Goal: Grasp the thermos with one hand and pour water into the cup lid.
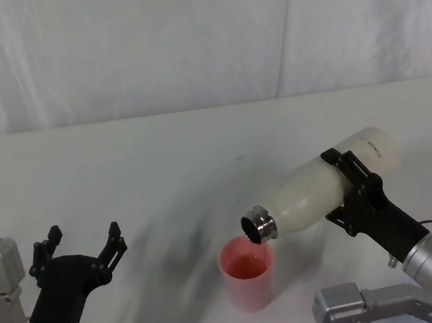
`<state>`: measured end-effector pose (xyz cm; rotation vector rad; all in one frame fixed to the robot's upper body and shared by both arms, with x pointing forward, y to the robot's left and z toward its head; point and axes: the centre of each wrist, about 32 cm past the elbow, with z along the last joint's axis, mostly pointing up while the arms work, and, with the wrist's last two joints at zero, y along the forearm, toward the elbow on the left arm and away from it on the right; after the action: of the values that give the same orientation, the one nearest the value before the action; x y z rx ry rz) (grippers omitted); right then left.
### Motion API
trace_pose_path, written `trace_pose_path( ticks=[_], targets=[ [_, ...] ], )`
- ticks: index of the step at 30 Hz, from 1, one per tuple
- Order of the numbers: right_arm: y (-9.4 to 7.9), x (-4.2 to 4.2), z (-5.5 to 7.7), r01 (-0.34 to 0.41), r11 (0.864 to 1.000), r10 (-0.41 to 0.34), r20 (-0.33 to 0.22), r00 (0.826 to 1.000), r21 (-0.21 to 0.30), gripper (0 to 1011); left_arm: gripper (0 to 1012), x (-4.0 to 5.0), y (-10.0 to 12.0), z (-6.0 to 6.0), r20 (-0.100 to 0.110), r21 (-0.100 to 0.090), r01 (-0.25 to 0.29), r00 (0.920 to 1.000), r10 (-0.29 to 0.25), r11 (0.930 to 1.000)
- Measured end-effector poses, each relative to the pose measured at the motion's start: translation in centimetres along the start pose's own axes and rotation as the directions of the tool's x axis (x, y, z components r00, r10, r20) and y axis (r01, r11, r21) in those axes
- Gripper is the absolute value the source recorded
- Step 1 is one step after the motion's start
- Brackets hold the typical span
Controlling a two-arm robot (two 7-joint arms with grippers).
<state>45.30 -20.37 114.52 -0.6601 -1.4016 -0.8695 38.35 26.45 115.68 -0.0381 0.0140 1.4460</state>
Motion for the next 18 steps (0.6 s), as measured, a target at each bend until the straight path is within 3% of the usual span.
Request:
trace_pose_path(
  ticks=[18],
  targets=[
    [-0.08,-0.03,-0.03,0.0,1.0,0.0,0.0,1.0,0.002,950,1001,0.0,0.0,0.0,0.0,0.0,0.0,1.0,0.0,1.0]
  ],
)
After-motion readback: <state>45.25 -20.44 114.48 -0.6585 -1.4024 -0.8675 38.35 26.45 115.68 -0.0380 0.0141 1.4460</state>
